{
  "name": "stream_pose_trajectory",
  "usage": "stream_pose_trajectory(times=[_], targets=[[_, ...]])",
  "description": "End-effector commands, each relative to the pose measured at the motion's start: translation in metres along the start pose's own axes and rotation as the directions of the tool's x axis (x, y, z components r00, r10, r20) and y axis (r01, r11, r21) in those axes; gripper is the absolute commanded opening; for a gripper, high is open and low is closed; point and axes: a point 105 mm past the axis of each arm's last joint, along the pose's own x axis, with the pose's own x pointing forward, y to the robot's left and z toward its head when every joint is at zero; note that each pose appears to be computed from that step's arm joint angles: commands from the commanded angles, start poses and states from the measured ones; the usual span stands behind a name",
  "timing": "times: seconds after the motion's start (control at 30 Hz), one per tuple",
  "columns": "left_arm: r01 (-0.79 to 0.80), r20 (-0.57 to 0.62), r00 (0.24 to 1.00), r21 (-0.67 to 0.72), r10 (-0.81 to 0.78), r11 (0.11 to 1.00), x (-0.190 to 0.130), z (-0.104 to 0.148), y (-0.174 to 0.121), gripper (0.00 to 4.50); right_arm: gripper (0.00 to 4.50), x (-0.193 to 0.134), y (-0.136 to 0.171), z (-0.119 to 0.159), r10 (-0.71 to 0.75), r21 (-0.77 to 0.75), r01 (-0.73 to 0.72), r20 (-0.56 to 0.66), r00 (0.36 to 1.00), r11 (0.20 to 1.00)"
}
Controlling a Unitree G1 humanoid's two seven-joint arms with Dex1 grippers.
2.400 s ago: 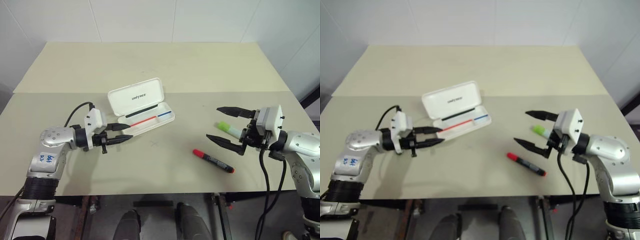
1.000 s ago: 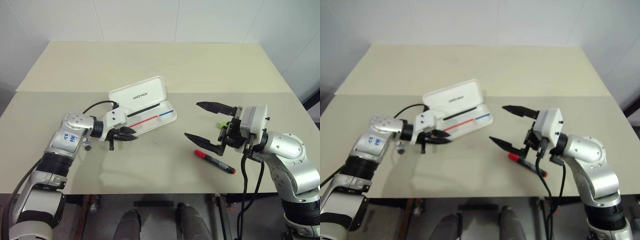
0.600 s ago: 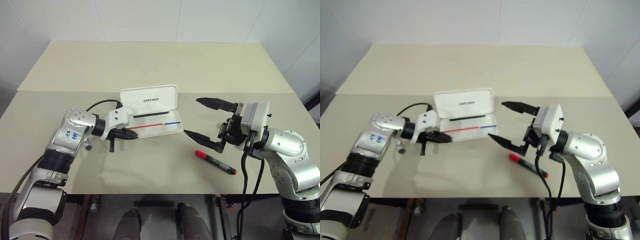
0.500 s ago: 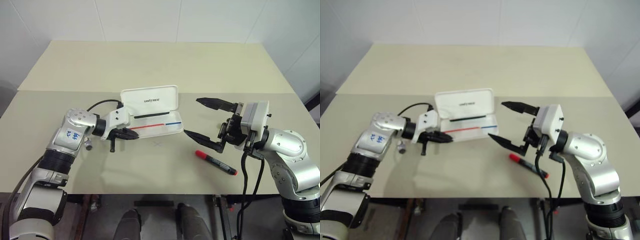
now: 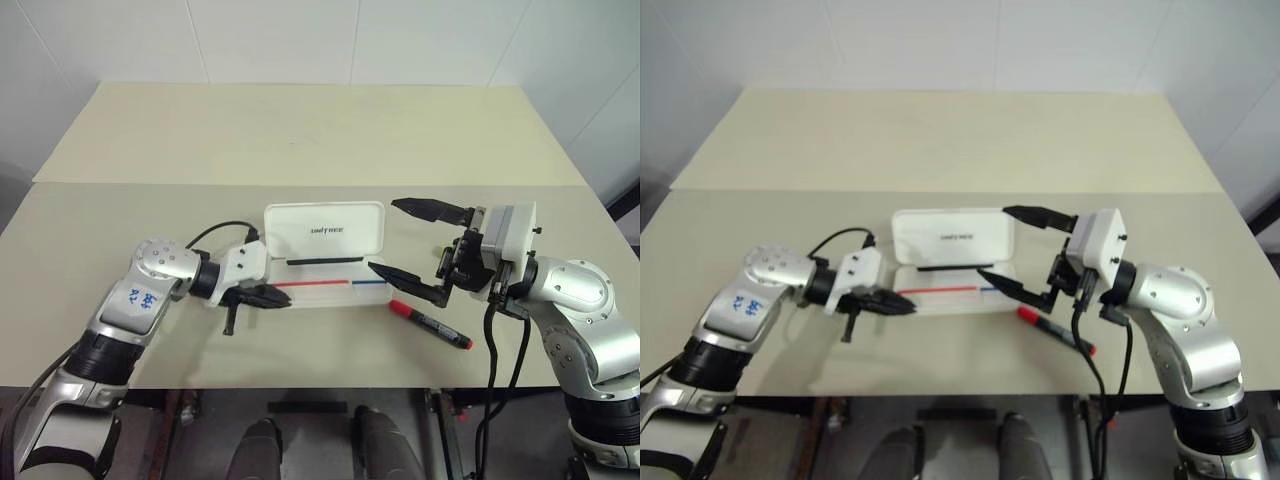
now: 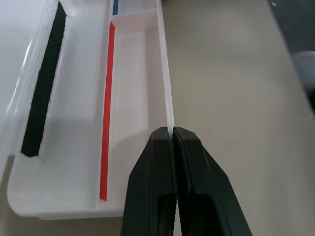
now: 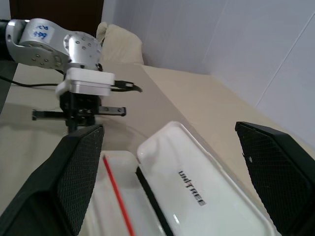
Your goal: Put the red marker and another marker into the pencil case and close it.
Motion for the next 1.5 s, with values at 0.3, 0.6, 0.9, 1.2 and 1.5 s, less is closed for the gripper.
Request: stream_pose_trajectory(times=[0.3,0.6,0.9,1.2,1.5], targets=[[-0.045,-0.029,0.999,0.007,0.045,0.999,-0.006,-0.003,0.001,0.03,4.5,-0.002,0.0,0.011,0.009,-0.021,-0.009,0.018,1.0,1.0],[-0.022,0.058,0.998,-0.055,0.025,0.998,-0.003,0.007,0.001,1.22,4.5,-0.002,0.0,0.01,0.007,-0.017,-0.007,0.016,1.0,1.0],[-0.013,0.297,0.955,-0.027,0.02,1.0,-0.029,0.046,-0.004,4.33,4.5,-0.003,-0.003,0.004,0.005,-0.002,-0.005,0.012,1.0,1.0],[-0.102,0.46,0.883,-0.003,0.092,0.995,-0.072,0.067,-0.005,4.47,4.5,-0.044,-0.007,-0.024,-0.098,0.061,0.111,-0.182,0.978,0.992],[-0.068,0.477,0.877,-0.008,0.064,0.998,-0.098,0.068,-0.009,4.47,4.5,-0.095,0.03,-0.078,-0.066,0.195,0.178,-0.476,0.877,0.964]])
